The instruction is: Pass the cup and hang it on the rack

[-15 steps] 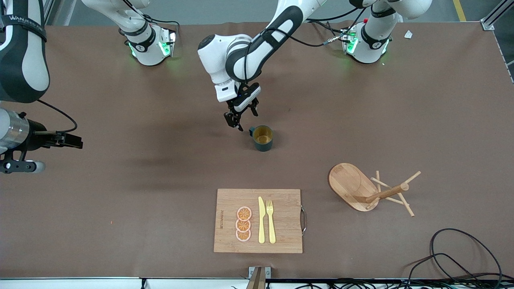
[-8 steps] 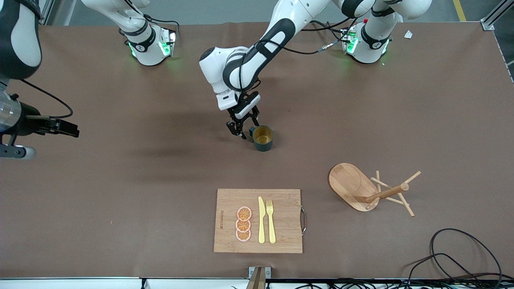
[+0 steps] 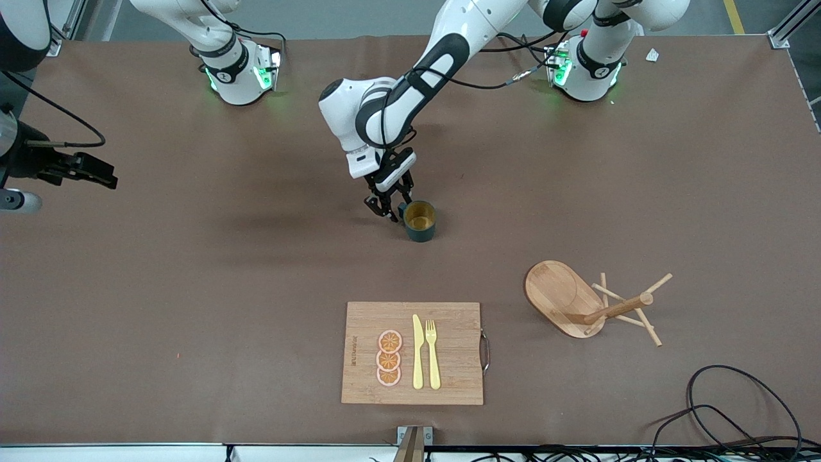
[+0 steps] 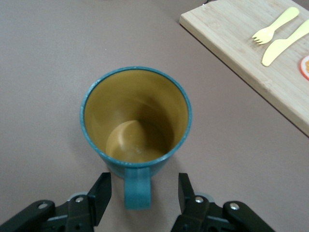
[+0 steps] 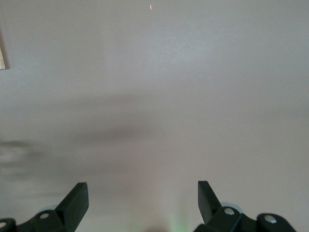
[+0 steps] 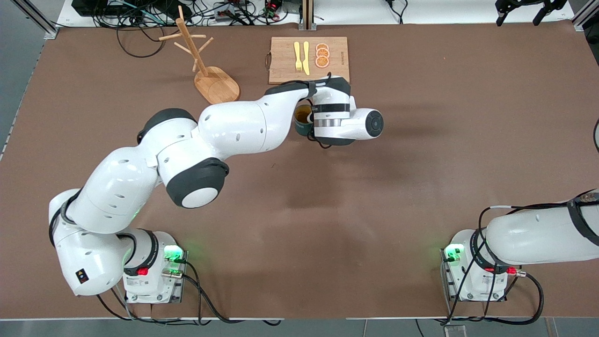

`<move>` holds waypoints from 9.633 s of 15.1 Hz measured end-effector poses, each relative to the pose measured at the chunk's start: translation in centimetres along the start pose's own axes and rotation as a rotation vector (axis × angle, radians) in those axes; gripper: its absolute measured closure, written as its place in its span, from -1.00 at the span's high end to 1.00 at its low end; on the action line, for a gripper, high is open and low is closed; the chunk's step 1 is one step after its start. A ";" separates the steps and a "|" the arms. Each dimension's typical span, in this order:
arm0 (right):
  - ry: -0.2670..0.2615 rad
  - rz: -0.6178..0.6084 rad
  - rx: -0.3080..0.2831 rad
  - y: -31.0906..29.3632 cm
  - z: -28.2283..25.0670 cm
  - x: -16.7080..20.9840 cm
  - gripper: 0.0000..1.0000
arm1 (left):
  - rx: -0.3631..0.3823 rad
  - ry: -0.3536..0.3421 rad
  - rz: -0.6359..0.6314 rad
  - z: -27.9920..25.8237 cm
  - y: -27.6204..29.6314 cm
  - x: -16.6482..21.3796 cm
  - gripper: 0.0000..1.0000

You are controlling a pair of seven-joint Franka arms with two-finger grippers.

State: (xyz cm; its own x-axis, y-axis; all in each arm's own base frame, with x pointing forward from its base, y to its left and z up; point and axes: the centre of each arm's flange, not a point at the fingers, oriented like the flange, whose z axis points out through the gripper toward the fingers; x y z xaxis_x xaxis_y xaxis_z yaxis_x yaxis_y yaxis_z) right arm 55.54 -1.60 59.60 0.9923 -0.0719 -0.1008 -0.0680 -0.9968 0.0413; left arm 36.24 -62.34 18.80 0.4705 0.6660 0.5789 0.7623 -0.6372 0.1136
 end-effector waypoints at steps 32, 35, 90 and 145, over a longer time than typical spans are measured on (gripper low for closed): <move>0.048 -0.067 0.038 2.6 -5.2 -4.6 1.00 | -0.031 -0.799 -0.146 -7.0 6.6 44.9 -0.58; 0.048 -0.074 0.039 2.7 -5.2 -4.6 1.00 | -0.077 -0.939 -0.197 -4.7 5.7 50.4 -0.58; 0.043 -0.093 0.039 2.3 -5.4 -4.8 1.00 | -0.288 -1.604 -0.463 26.2 -12.0 68.6 -0.50; 0.039 -0.090 0.037 2.5 -5.3 -4.9 1.00 | -0.113 -0.666 0.811 -9.4 -20.3 70.8 1.00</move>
State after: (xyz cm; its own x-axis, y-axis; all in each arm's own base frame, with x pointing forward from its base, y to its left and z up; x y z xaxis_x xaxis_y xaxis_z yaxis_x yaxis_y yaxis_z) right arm 51.08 -3.59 65.51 0.9978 0.0186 -0.0636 0.0184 -0.9998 -0.0035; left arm 49.89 -5.91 65.10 0.9959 0.0811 -0.0410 0.0806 -0.9966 -0.0141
